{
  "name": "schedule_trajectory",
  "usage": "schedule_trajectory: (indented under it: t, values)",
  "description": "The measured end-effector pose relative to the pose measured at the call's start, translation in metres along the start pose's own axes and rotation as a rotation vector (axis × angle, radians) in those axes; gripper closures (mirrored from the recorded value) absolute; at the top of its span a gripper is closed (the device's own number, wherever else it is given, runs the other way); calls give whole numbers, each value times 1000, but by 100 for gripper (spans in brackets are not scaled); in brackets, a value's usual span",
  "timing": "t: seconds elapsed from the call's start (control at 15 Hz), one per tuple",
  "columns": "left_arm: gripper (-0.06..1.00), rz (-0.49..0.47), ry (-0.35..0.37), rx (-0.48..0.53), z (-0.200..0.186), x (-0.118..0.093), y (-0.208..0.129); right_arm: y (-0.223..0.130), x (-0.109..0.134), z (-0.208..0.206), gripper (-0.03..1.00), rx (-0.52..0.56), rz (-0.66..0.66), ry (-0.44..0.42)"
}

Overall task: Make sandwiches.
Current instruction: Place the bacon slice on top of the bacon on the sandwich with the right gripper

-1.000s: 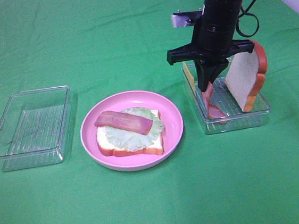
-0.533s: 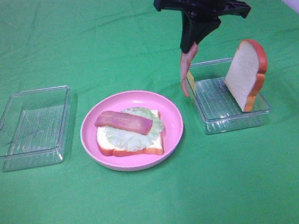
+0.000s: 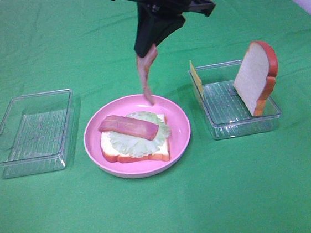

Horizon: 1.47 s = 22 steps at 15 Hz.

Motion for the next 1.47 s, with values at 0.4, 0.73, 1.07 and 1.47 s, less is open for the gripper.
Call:
schedule_trajectory:
  t: [0.4,0.73,1.07,1.47]
  values:
    - [23,0,0,0,0,0,0,30,-5,83,97,-50,27,358]
    - [23,0,0,0,0,0,0,31,-32,120,97,-31,67,261]
    - [23,0,0,0,0,0,0,22,-65,123,97,47,136,-83]
    - [23,0,0,0,0,0,0,19,-79,121,86,60,153,-223]
Point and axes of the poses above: a point on each arm's last joint axis where the gripper is mounted, z pointing out along that axis toward the gripper, x along the wrist's bending axis when the last joint is at zero, y = z × x, the point moved 1 cm from there along z, pointing out along that axis toward the gripper, and after that the axes turned 2 degrees about -z, right-handed, at the moved point
